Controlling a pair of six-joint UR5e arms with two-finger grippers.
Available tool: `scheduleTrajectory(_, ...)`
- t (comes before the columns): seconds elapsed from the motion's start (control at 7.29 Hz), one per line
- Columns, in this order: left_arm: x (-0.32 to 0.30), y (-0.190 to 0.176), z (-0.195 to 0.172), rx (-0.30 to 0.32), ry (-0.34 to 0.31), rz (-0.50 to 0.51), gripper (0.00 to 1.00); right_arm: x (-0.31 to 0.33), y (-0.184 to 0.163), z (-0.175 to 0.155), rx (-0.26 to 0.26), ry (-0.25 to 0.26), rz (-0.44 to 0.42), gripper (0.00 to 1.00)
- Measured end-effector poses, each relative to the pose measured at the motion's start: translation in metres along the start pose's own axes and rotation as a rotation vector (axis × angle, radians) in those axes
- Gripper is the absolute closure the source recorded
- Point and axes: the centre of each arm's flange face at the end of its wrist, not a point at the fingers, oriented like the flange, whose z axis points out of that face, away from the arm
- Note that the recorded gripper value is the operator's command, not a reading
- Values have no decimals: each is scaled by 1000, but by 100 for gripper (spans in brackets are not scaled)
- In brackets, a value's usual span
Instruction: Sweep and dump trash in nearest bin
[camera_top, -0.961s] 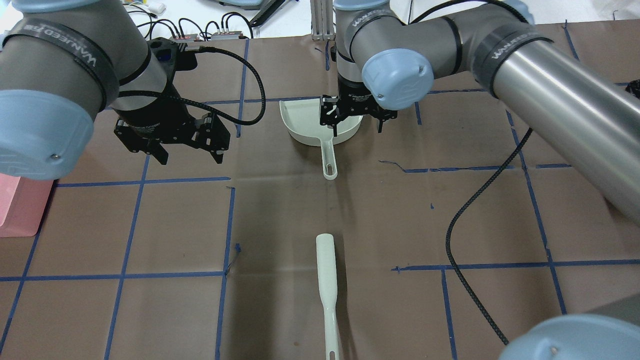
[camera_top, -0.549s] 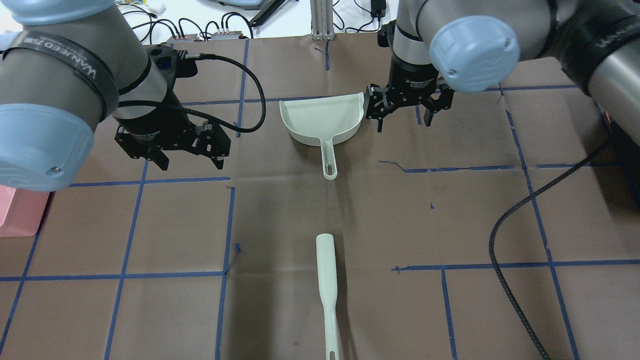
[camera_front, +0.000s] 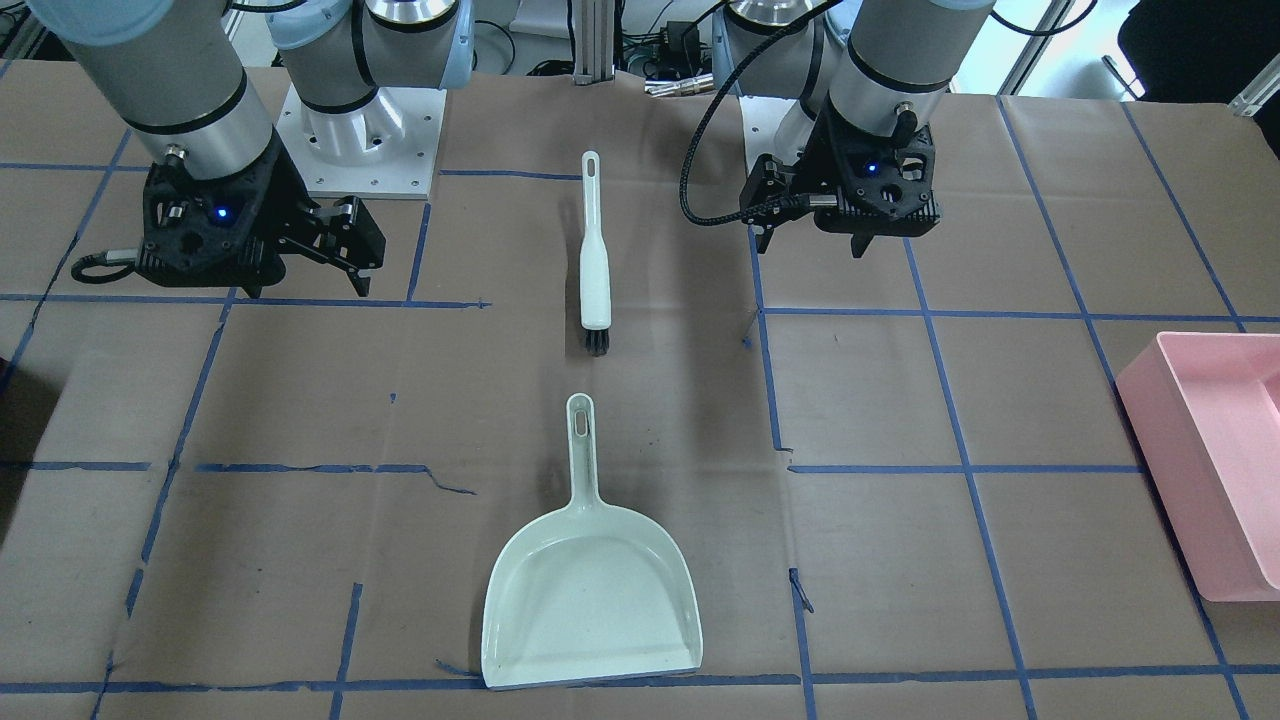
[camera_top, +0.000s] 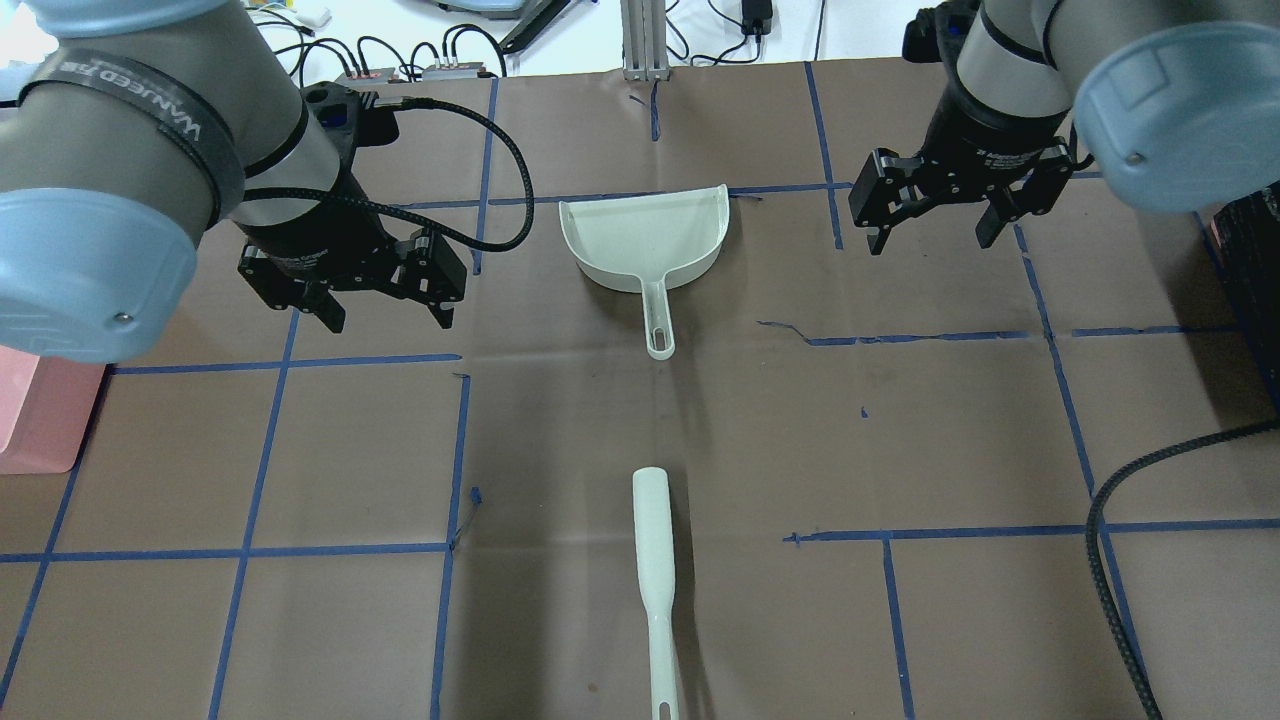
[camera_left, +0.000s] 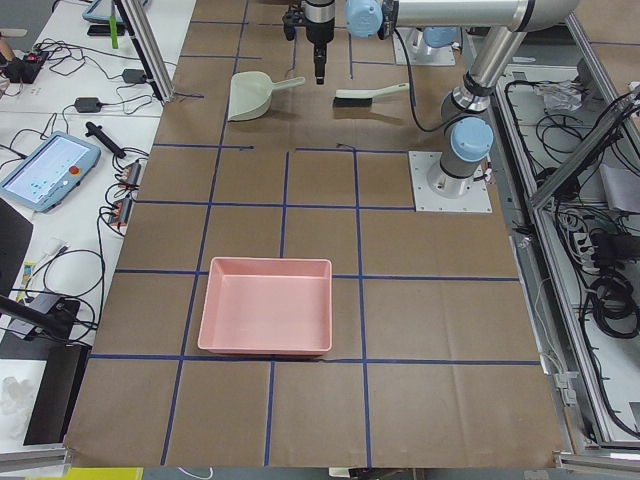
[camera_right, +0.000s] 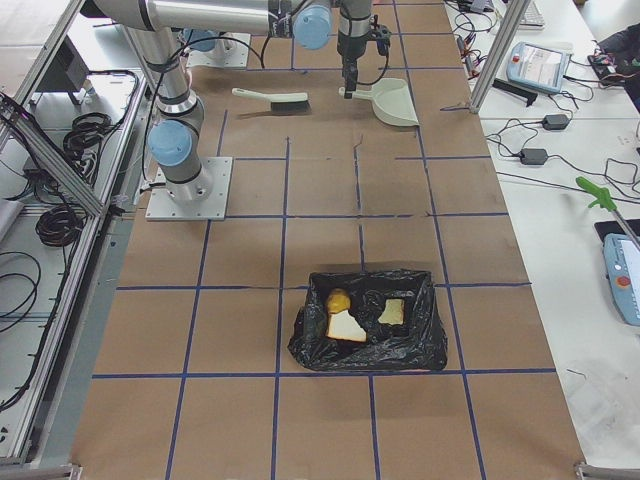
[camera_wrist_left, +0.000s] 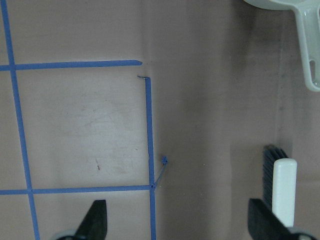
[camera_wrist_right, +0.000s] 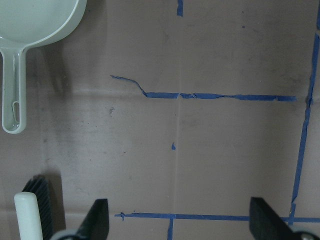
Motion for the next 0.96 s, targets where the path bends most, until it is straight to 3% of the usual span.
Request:
scheduleTrajectory(0.27, 2, -1, -8, 14, 45, -2, 1, -2, 26, -13, 27, 0, 6, 0)
scheduleTrajectory(0.55, -3, -9, -21, 39, 15, 77, 1, -3, 34, -14, 35, 1, 5, 0)
scheduleTrajectory(0.96, -6, -3, -40, 41, -26, 75, 1, -3, 33, -14, 37, 2, 5, 0)
